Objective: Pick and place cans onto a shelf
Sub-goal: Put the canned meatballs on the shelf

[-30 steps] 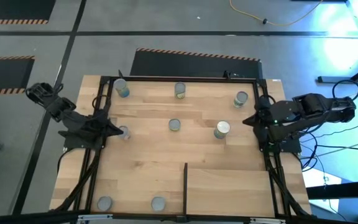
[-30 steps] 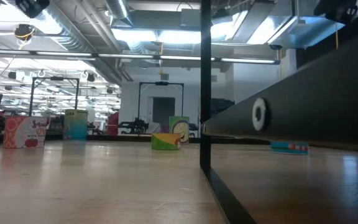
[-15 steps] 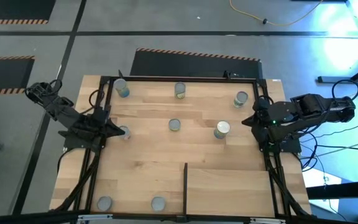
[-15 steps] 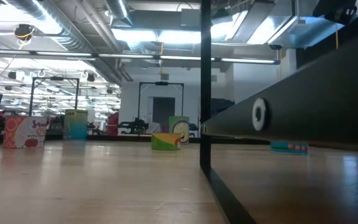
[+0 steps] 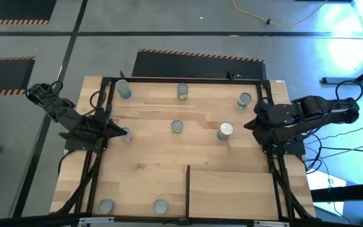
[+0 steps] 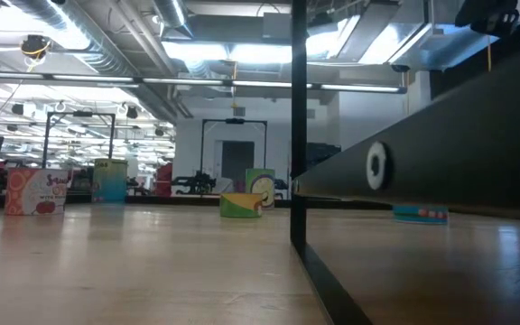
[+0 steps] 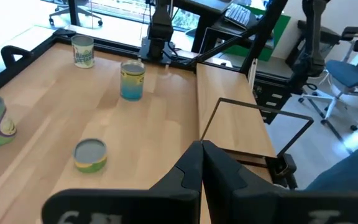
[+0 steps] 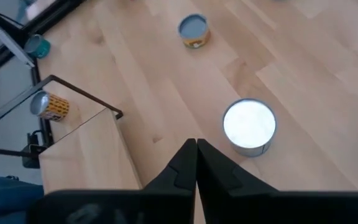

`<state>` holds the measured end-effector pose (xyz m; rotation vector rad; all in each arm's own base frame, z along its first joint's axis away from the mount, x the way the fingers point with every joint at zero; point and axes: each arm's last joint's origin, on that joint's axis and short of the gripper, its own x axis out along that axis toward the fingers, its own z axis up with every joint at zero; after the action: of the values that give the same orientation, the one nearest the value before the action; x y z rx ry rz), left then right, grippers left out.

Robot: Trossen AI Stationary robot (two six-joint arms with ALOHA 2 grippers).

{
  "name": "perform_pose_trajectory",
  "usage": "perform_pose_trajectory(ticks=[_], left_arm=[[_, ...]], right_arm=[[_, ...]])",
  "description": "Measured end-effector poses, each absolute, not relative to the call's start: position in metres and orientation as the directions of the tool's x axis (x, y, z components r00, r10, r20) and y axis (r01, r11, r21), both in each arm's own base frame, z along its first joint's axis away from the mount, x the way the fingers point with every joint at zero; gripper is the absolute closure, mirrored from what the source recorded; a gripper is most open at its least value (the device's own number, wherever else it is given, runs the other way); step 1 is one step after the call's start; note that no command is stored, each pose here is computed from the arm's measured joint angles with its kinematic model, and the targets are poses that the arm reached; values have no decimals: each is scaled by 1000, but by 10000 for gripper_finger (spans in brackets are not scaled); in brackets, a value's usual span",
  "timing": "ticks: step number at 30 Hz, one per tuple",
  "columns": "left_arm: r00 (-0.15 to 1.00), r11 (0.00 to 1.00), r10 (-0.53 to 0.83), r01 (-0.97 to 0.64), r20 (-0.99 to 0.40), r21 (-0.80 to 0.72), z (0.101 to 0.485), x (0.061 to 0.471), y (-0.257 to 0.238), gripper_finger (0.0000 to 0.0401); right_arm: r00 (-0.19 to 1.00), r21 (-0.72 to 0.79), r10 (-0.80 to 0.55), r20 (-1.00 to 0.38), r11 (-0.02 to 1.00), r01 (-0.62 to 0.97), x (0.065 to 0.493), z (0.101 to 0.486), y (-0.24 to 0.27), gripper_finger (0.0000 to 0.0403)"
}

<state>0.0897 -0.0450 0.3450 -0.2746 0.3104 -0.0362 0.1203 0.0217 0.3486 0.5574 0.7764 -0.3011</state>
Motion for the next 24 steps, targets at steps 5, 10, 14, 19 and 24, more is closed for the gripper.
perform_pose_trajectory(ticks=[5,10,14,19,24], left_arm=[[948,965,-70,-15,-312,-261,343,89,-45,401],[950,966,-47,-35,-308,-255,343,89,-44,401],[950,966,-47,-35,-308,-256,343,89,-44,401],[950,966,-47,-35,-308,-256,343,89,-44,401],[950,966,-47,-35,-308,-257,343,89,-44,401]], right_arm=[[637,331,-52,-769,820,466,136,342,26,363],[634,318,-45,-772,836,447,154,337,30,327],[696,348,-42,-717,843,410,172,340,31,300],[753,297,-72,-654,891,343,196,357,25,286],[759,161,-107,-643,949,269,225,377,17,285]])
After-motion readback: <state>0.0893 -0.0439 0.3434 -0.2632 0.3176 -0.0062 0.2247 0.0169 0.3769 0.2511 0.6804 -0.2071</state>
